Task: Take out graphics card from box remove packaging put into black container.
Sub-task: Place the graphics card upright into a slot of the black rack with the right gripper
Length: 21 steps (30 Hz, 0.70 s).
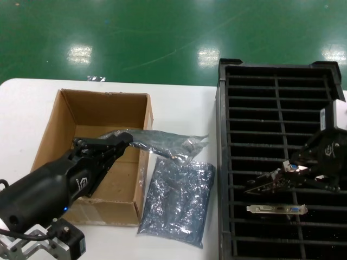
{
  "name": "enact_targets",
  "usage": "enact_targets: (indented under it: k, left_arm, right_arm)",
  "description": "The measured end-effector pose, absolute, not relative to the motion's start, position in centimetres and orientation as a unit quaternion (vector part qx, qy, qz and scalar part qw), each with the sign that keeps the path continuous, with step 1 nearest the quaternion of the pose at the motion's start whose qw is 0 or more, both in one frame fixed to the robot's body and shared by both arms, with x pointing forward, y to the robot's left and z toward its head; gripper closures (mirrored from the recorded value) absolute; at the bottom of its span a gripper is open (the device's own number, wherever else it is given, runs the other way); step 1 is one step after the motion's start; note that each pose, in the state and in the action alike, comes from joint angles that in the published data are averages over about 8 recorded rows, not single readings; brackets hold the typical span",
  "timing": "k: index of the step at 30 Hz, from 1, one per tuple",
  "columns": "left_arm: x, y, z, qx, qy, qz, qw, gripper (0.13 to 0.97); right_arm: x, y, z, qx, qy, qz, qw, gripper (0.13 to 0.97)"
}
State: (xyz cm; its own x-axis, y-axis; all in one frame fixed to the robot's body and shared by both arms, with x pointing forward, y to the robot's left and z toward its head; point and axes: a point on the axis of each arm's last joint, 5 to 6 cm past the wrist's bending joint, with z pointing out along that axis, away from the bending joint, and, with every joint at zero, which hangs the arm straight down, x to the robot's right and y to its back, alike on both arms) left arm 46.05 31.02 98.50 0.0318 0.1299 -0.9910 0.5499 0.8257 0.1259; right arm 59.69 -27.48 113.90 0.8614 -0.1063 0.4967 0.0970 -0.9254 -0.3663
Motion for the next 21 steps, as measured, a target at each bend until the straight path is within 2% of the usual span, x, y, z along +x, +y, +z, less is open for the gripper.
enact_targets:
  k: [21]
  left_arm:
    - [46.0,31.0,98.5,0.251,0.678,-0.156,0.673,0.958]
  right_arm:
    - [58.5,-26.7,114.3,-0.948,-0.008,-0.256,0.186,0.892]
